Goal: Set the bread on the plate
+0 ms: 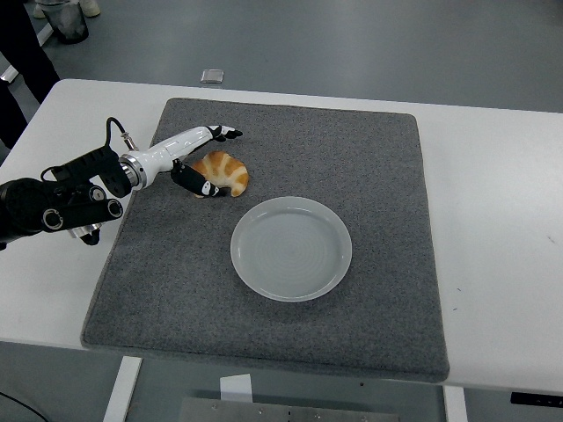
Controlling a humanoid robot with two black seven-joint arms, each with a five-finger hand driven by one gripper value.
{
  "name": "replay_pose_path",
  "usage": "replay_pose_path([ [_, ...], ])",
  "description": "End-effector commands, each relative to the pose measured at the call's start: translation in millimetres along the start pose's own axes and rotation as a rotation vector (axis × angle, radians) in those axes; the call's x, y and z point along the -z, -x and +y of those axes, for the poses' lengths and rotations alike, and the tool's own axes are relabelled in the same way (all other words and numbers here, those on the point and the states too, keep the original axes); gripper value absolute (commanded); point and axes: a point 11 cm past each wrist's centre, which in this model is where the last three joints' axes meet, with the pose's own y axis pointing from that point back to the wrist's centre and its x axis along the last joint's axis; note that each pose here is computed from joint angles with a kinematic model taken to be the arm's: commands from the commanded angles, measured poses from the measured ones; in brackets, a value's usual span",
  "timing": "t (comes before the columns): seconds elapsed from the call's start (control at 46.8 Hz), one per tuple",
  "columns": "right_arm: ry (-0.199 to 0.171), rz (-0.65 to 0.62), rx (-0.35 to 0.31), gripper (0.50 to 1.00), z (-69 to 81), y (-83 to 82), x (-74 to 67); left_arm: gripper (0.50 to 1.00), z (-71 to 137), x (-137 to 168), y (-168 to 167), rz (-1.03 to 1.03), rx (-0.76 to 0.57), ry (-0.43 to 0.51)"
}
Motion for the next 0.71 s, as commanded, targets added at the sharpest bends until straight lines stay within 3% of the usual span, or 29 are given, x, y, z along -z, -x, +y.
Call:
replay_pose_path([
  [0.0, 0.0, 0.0, 0.001, 0.952, 0.0, 0.2, 0.0, 0.971, -0.1, 1.4, -2.5, -0.004, -0.01, 0.01],
  [0.171, 0.0, 0.0, -0.001, 0.952, 0.0, -0.3, 0.0, 0.951, -9.3, 0.2, 5.6, 0.001, -0.021, 0.03],
  [0.342, 0.001, 0.0, -0.001, 0.952, -0.1, -0.2, -0.9, 0.879, -9.8, 1.1, 5.0, 0.005, -0.026, 0.028],
  [0.684, 0.001, 0.0, -0.001, 0.952, -0.1, -0.2, -0.9, 0.866, -9.1, 3.0, 3.6, 0.012, -0.032, 0.022],
])
